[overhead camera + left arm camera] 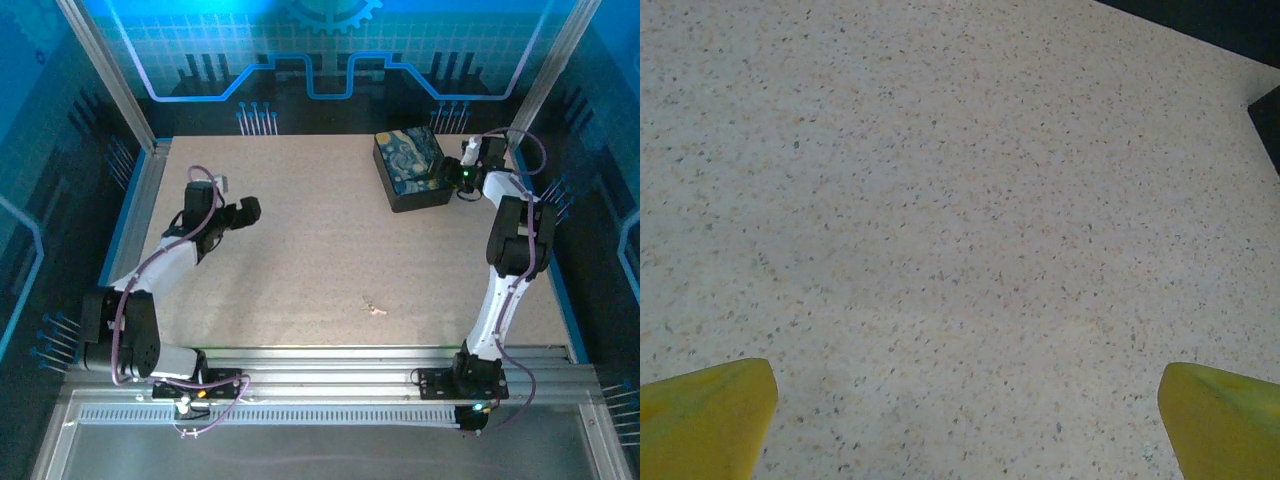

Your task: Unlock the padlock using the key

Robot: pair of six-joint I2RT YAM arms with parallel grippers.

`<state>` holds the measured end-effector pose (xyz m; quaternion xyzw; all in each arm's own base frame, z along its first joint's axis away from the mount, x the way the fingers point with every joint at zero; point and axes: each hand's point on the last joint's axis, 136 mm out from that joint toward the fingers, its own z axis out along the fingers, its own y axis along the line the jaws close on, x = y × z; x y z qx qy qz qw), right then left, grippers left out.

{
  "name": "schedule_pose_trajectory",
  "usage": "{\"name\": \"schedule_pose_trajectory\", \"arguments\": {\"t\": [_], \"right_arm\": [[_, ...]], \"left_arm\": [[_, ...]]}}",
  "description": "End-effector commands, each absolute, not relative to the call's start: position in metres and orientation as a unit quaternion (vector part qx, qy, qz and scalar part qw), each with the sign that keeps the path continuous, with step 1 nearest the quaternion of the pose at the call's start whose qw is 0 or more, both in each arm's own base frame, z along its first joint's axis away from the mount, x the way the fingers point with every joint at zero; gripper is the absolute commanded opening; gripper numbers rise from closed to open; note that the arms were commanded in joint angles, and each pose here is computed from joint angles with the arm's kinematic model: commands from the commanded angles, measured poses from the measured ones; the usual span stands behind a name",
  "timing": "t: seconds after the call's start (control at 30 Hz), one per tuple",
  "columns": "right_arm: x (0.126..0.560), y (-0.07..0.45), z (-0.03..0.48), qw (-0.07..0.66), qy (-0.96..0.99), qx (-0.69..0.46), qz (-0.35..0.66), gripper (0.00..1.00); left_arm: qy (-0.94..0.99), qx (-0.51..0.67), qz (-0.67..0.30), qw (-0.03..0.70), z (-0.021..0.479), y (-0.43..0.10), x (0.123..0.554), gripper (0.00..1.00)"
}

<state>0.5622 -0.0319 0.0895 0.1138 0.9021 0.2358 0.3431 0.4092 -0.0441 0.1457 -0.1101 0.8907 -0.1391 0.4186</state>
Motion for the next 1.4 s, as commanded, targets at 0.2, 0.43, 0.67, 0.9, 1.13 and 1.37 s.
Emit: {"name": "schedule_pose_trajectory", "arguments": {"t": [0.2, 0.43, 0.67, 0.9, 1.13, 1.37], "right_arm": [[0.513, 0.073, 0.085, 0.277, 0.919, 0.009, 0.28, 0.54], [0.473, 0.161, 0.078, 0.236, 0.93, -0.046, 0.279, 0.54], [0.448, 0.248, 0.058, 0.213, 0.937, -0.091, 0.261, 0.57], [0.441, 0.288, 0.052, 0.198, 0.933, -0.102, 0.282, 0.6], [0.473, 0.278, 0.067, 0.224, 0.923, -0.062, 0.306, 0.72], [0.484, 0.33, 0.07, 0.208, 0.913, -0.12, 0.329, 0.58]], "left_arm": [[0.929, -0.102, -0.11, 0.338, 0.145, -0.07, 0.424, 0.97], [0.934, -0.114, -0.132, 0.312, 0.141, -0.113, 0.435, 0.97], [0.94, -0.133, -0.088, 0.301, 0.135, -0.113, 0.437, 0.98], [0.934, -0.121, -0.078, 0.327, 0.142, -0.1, 0.483, 0.99], [0.946, -0.122, -0.068, 0.293, 0.108, -0.094, 0.505, 0.98], [0.952, -0.124, -0.114, 0.256, 0.09, -0.108, 0.482, 0.82]]}}
